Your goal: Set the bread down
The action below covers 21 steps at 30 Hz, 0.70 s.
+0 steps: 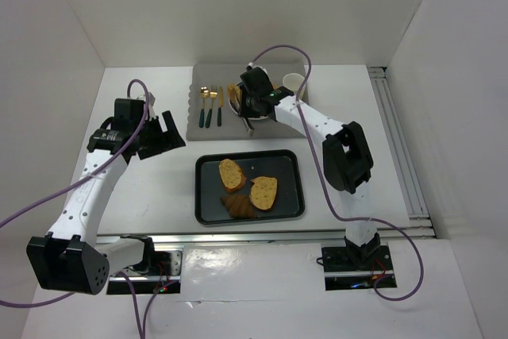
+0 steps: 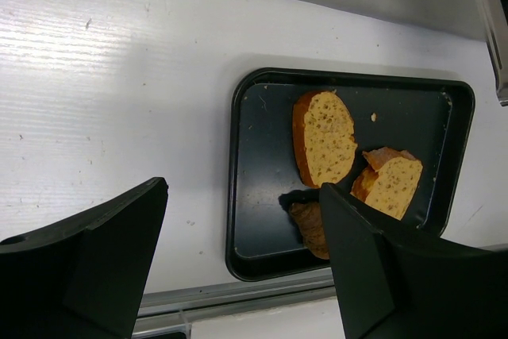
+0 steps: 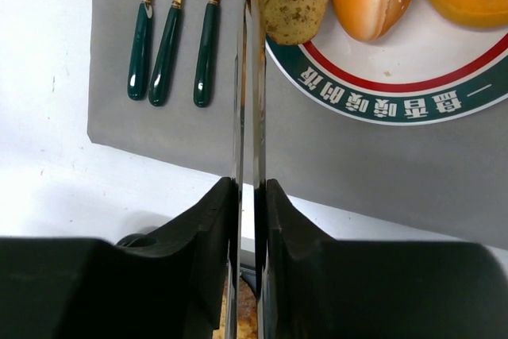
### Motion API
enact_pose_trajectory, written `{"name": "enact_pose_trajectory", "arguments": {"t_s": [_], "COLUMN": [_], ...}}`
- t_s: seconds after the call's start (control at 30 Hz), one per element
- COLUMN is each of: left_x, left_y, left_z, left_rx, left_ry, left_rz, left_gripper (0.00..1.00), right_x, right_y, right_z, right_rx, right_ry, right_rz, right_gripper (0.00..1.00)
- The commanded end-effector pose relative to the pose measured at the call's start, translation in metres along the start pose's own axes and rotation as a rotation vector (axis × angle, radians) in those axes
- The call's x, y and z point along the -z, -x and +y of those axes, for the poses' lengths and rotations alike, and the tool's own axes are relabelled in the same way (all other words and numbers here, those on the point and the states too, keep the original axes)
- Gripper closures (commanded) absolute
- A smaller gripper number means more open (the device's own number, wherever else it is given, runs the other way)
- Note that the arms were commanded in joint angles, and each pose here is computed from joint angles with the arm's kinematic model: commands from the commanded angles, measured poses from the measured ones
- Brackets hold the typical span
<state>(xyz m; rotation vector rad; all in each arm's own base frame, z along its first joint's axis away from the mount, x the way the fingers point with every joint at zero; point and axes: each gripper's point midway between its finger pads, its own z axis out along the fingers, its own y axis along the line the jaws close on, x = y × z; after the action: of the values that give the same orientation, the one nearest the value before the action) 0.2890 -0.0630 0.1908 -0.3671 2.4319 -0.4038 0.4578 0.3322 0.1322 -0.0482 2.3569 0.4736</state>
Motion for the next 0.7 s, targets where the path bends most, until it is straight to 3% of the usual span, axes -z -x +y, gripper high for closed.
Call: {"name": "enact_pose_trajectory", "arguments": {"t_s": [0.0, 0.2, 0.33, 0.53, 0.67], "left_x": [0.009, 0.009, 0.009, 0.007, 0.008], "left_y": [0.008, 0.008, 0.006, 0.008, 0.011], "left_z": [-0.001, -0.001, -0.004, -0.004, -0.006], "left_rx": [-0.022, -0.022, -0.022, -0.022, -0.023], "left_ry": [-0.006, -0.006, -0.023, -0.023, -0.026], "left_rz": [-0.042, -0.042, -0.034, -0.034, -0.043], "left_gripper": [0.1, 0.1, 0.11, 0.11, 0.11], "right_x": [0.011, 0.038, 0.05, 0.103, 0.129], "right_y": [0.019, 0.038, 0.046, 0.09, 0.094], "right_z": [0.015, 0.028, 0.031, 0.041, 0.015], "right_rx": [-0.011, -0.011, 0.007, 0.006, 0.007], "right_ry": [0.034, 0.06, 0.066, 0.095, 0.009], "right_rz": [-0.069, -0.116, -0.129, -0.262, -0.309], "right_gripper": [0.71, 0.55, 0.52, 0.52, 0.52]}}
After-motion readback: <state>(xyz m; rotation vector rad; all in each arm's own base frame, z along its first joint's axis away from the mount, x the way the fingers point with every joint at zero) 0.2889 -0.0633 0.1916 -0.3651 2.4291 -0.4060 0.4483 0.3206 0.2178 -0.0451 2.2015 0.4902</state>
